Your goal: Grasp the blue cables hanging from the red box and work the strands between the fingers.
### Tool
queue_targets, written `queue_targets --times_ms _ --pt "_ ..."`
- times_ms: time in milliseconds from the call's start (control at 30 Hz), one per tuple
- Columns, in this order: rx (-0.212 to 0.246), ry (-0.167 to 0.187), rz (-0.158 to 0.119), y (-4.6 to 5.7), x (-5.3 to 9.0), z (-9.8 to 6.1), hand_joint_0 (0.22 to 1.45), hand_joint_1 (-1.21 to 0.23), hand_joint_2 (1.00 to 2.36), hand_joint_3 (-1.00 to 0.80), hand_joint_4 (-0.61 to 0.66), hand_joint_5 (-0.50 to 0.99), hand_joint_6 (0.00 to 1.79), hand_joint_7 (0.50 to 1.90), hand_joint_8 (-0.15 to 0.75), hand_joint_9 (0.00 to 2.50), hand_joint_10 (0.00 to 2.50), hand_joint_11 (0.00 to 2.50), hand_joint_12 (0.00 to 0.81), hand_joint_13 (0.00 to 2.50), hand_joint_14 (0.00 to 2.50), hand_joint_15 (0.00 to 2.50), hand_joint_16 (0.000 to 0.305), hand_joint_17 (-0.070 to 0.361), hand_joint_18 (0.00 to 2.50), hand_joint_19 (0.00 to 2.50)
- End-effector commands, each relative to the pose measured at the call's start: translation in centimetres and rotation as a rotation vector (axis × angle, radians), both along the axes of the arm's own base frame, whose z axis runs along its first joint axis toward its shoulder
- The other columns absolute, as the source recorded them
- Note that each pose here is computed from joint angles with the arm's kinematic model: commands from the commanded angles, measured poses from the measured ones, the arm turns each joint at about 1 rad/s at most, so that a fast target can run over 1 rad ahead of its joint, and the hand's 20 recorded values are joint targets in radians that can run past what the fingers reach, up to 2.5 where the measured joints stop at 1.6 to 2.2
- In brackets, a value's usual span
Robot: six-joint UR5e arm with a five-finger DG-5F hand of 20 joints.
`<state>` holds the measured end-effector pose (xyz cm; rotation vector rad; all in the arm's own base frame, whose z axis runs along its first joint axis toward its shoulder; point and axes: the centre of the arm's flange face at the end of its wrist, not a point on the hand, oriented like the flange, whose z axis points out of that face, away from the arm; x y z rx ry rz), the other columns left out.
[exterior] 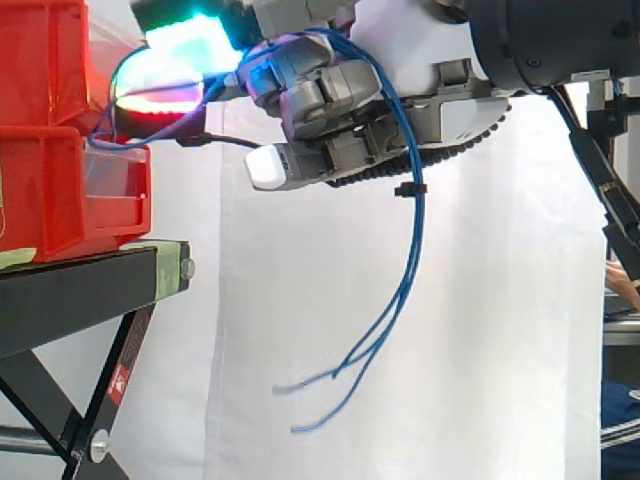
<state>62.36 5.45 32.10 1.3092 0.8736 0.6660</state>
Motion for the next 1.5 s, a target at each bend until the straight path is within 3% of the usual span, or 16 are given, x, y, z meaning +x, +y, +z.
queue_targets --times_ms 0,200,400,967,1200,1467 --pt "0.0 -0.001 -0.001 0.0 -0.01 0.03 0.77 -0.64 1.01 -0.61 0.29 0.42 0.02 1.26 0.481 0.38 2.5 2.5 0.559 0.86 2.5 1.68 0.065 0.146 1.18 0.57" --pt "0.0 -0.001 -0.001 0.0 -0.01 0.03 0.75 -0.64 1.01 -0.79 0.28 0.44 0.01 1.43 0.496 0.36 2.5 2.5 0.566 0.86 2.5 1.63 0.065 0.146 1.17 0.54" --pt "0.002 -0.001 -0.001 0.0 -0.02 0.02 0.75 -0.64 1.0 -0.89 0.28 0.49 0.0 1.51 0.498 0.4 2.5 2.5 0.567 0.89 2.5 1.61 0.064 0.144 1.22 0.54" --pt "0.003 0.003 -0.001 -0.02 -0.06 -0.11 0.76 -0.6 1.0 -0.99 0.29 0.51 0.08 1.49 0.501 0.47 2.5 2.5 0.57 0.96 2.5 1.62 0.064 0.143 1.3 0.53" --pt "-0.025 0.036 -0.017 -0.29 -0.44 -0.57 0.76 -0.6 1.0 -0.98 0.29 0.51 0.07 1.49 0.504 0.48 2.5 2.5 0.562 0.95 2.5 1.6 0.064 0.144 1.3 0.54" --pt "-0.026 0.026 -0.026 -0.64 -0.32 -0.4 0.76 -0.6 1.0 -0.98 0.29 0.52 0.07 1.49 0.499 0.49 2.5 2.5 0.562 0.96 2.5 1.6 0.064 0.143 1.31 0.52"
